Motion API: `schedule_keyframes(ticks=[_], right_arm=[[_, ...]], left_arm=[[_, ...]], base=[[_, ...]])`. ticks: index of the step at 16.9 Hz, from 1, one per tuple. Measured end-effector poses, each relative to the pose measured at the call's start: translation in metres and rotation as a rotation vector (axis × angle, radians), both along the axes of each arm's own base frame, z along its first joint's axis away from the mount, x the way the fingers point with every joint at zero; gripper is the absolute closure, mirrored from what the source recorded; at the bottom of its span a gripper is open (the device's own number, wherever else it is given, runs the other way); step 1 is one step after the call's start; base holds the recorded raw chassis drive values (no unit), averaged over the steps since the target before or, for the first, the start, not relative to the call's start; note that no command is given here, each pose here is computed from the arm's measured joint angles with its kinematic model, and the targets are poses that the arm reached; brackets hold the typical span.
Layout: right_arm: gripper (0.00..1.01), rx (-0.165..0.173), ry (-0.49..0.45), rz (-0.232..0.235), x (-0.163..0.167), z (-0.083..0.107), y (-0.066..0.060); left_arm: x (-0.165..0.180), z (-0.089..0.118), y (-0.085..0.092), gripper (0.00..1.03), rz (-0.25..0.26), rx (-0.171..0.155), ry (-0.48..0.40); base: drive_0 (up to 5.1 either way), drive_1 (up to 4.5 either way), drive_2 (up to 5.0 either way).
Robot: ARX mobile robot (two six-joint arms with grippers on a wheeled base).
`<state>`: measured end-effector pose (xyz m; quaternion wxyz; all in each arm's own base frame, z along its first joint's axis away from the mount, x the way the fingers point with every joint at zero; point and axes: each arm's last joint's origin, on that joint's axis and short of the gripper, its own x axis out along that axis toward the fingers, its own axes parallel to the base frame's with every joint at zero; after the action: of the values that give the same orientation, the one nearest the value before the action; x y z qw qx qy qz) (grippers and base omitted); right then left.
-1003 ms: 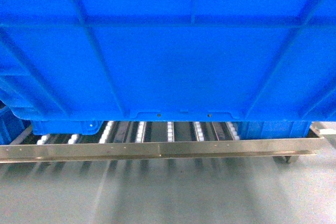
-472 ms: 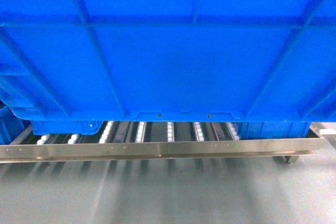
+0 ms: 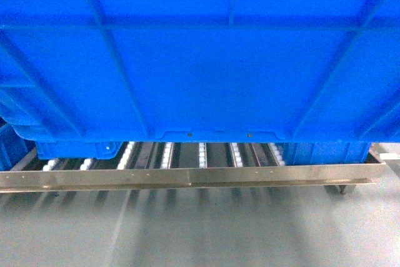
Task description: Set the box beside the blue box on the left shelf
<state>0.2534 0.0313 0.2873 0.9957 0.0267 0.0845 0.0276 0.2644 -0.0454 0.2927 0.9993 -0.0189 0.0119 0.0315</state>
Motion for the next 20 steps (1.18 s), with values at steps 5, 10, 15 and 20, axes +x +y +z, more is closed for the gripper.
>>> schedule_keyframes(ticks=[5,10,15,20], right_arm=[[0.93,-0.001,0.005,0.000,-0.0001,-0.0005,0.0000],[0.93,-0.001,0.004,0.000,-0.0001,-0.0004,0.0000],[0.93,-0.001,0.006,0.000,-0.0001,-0.0006,0.0000],[0.93,-0.001,0.006,0.000,-0.0001,-0.0006,0.0000]], left_arm=[[0.0000,-0.0004,-0.0001,0.92,-0.002,0.001,0.005],[0.0000,-0.0004,-0.0002,0.92,-0.001,0.001,0.004],[-0.0001,-0.0006,-0.0002,0.92,-0.002,0.001,0.006],[-0.0001,-0.0006,-0.0002,0.92,-0.001,0.001,0.006]], base=[[0.0,0.00,0.0],[0.0,0.00,0.0],[0.0,0.00,0.0],[0.0,0.00,0.0]])
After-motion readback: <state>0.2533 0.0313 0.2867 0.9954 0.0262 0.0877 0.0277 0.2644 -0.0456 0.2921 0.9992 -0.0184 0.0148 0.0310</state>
